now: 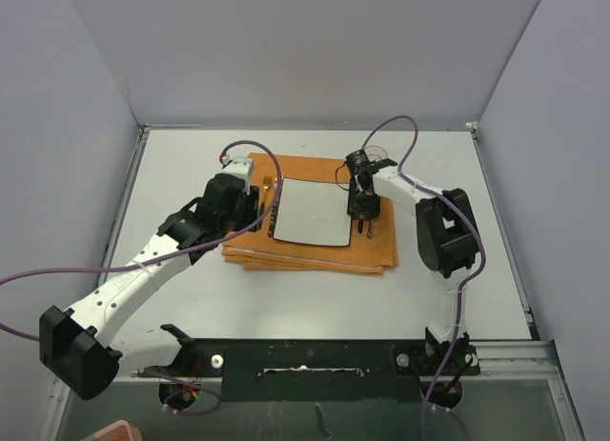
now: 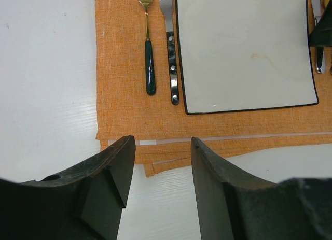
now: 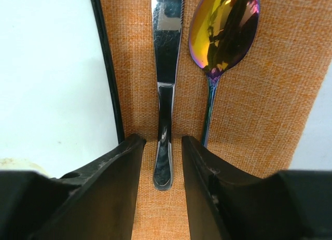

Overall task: Set the dinner table for one person
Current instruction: Adjust the knife on the napkin.

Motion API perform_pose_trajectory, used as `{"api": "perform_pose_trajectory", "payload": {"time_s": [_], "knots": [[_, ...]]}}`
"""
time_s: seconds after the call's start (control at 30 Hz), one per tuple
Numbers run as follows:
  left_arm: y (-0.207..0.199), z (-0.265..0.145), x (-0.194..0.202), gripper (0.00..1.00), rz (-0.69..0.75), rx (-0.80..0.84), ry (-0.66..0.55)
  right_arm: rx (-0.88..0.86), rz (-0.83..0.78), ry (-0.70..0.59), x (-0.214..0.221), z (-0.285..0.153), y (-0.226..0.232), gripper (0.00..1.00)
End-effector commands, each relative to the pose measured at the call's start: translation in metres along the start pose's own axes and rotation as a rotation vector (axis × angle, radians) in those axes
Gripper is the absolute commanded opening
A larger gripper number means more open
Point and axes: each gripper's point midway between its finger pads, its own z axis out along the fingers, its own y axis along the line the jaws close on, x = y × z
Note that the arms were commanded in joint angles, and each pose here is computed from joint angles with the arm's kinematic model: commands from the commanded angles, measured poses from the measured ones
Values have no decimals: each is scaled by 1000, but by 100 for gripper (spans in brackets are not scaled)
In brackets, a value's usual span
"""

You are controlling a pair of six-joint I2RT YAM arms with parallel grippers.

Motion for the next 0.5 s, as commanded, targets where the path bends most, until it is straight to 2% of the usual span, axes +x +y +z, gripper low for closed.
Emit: {"api": "perform_pose_trajectory", "payload": {"time_s": [0.0,0.2,0.37,0.4,0.43,0.47], "knots": [[-5,-3,-29,46,-26,16,-82,-4,-7,-67,-14,-21,5,39],[-8,-1,-26,46,-48,21,-74,6,-35,-117,-20,-46,7,40],[-5,1,-24,46,-47,5,-73,-6,-65,-236,-44,-103,7,39],[-3,2,-24,46,-40,-2,-74,-8,-71,-266,-48,-118,5,31],[-2,2,-23,45,-32,-7,-78,-11,-80,-297,-50,-131,3,12],[-2,2,-24,36,-18,-5,-84,-11,-86,-321,-48,-142,-1,1]]}}
